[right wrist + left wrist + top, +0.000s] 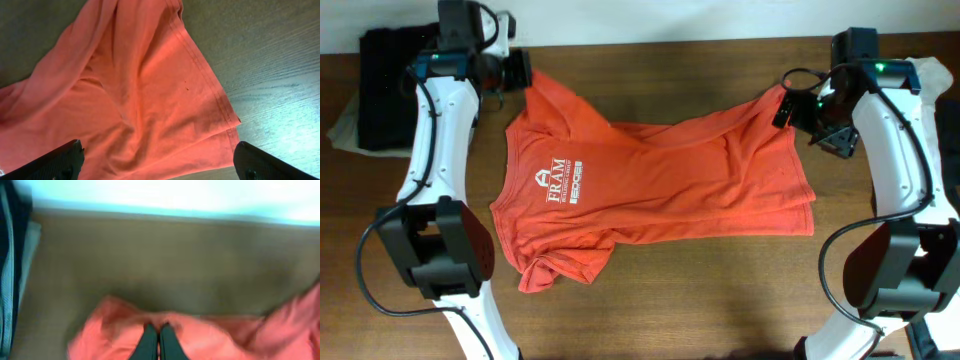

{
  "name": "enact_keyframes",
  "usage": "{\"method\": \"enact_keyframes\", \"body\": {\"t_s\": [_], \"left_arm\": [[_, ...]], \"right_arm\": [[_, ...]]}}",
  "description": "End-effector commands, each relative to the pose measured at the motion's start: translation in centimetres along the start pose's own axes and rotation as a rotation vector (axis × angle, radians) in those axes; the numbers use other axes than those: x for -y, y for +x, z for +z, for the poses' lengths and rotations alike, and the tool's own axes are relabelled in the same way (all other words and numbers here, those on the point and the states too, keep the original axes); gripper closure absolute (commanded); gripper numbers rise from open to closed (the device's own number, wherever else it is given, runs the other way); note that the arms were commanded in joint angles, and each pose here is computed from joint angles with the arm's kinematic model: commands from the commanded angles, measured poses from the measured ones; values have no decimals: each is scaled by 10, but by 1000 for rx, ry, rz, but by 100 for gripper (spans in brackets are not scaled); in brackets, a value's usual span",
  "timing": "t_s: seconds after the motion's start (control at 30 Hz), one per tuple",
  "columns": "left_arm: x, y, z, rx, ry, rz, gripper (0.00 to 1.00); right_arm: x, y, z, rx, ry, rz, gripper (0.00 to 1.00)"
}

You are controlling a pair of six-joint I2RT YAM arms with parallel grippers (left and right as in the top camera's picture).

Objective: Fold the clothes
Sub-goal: 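Pull the left shoulder upward with the left gripper to straighten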

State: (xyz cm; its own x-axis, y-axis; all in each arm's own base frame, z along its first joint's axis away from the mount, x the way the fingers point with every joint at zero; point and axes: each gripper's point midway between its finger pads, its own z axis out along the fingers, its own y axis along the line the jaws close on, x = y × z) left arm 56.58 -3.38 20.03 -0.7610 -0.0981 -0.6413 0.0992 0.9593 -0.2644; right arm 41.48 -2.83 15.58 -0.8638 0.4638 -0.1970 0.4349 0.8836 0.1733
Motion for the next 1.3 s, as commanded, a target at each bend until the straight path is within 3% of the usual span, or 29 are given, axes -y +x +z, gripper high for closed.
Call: {"method": "enact_keyframes", "body": {"t_s": [0.0,0.17,0.3,0.33,0.37,0.4,0.43,0.53,0.67,0.8,0.87,0.97,1.13,1.27], "left_arm": [[14,-43,6,172,32,27,100],[-22,-101,10,450,-156,-19,99],[-59,-99,44,514,-284,-112,99],[-67,-93,58,509,-302,-117,90],[-72,-86,70,496,-311,-119,67],[-78,-73,87,462,-320,-114,25],[-82,-64,96,433,-328,-110,1],[-80,-65,88,401,-342,-62,1],[-58,-81,35,352,-323,-52,1],[-27,-43,-1,136,-217,-63,1],[-9,1,9,-45,-126,-85,1],[-6,44,31,-190,-128,-113,1],[-2,92,81,-321,-135,-216,1],[-3,107,122,-323,-104,-256,1]], "right_arm": [[-1,4,7,-21,3,-12,1],[0,8,7,-35,9,-10,1],[2,13,7,-57,18,-8,1],[3,14,7,-59,19,-8,1],[3,14,8,-59,19,-8,1],[3,14,8,-61,20,-8,1],[3,14,8,-61,20,-8,1],[3,13,8,-58,18,-8,1],[1,11,9,-46,13,-9,1],[-3,2,9,-12,-4,-13,1],[-8,1,9,-8,-29,-14,1],[-17,4,8,-29,-82,-14,1],[-30,13,9,-48,-100,-43,1],[-46,21,11,-47,-95,-92,1]]}}
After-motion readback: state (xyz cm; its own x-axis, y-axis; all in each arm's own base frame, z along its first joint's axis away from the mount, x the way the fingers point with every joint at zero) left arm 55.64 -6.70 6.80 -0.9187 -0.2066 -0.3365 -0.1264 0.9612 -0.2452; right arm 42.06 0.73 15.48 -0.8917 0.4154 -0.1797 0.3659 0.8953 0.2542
